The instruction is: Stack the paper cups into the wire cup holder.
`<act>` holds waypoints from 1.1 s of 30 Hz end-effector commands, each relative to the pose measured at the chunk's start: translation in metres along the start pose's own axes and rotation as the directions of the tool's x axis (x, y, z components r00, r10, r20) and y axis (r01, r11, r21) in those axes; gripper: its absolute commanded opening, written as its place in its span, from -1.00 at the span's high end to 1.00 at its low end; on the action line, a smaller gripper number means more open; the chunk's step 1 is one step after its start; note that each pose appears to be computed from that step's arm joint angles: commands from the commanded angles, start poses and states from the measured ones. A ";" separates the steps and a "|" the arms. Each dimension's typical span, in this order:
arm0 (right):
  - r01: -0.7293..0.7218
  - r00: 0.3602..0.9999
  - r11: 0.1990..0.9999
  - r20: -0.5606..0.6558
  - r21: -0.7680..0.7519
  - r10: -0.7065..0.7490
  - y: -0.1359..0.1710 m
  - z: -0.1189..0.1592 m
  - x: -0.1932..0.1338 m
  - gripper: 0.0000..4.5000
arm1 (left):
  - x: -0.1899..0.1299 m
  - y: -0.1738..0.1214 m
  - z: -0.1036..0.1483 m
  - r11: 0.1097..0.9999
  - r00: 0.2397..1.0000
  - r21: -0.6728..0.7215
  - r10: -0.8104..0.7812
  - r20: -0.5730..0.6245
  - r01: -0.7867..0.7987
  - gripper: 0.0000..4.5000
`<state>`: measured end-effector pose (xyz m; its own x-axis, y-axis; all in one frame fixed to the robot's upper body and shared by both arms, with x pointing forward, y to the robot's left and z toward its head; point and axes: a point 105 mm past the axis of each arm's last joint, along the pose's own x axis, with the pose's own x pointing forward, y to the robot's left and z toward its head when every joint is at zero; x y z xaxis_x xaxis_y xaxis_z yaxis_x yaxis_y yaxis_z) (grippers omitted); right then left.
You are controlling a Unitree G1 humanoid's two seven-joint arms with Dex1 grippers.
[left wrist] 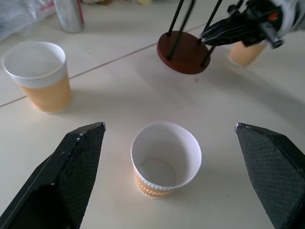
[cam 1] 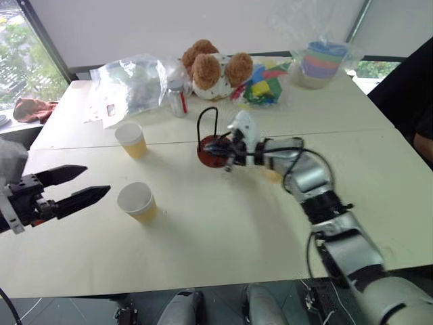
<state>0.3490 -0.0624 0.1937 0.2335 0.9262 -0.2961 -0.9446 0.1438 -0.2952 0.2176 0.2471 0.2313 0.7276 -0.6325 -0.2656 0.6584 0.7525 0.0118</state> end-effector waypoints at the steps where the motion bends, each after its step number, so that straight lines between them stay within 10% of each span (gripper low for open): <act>1: -0.239 0.970 0.971 0.046 -0.008 0.239 0.028 0.020 -0.016 0.95 | 0.010 -0.021 0.016 0.993 0.996 0.074 -0.093 0.001 0.093 -1.00; 14: -0.334 0.942 0.942 0.033 -0.040 0.335 0.063 -0.002 0.000 0.95 | 0.026 -0.046 0.018 0.972 0.979 0.123 -0.192 -0.061 0.199 -1.00; 23: -0.311 0.950 0.950 -0.032 -0.014 0.310 0.068 -0.013 -0.011 -0.91 | 0.031 -0.047 0.024 0.967 0.974 0.124 -0.213 -0.077 0.221 -1.00; 33: -0.061 0.955 0.972 -0.271 0.225 0.123 0.076 -0.035 -0.091 -0.96 | 0.037 -0.038 0.024 0.961 0.969 0.134 -0.230 -0.089 0.241 -1.00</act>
<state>0.2662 -0.1400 0.1454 0.1260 0.8186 -0.5604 -0.9888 0.1492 -0.0043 0.2220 0.1898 0.2370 0.5298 -0.7727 -0.3497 0.8308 0.5556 0.0310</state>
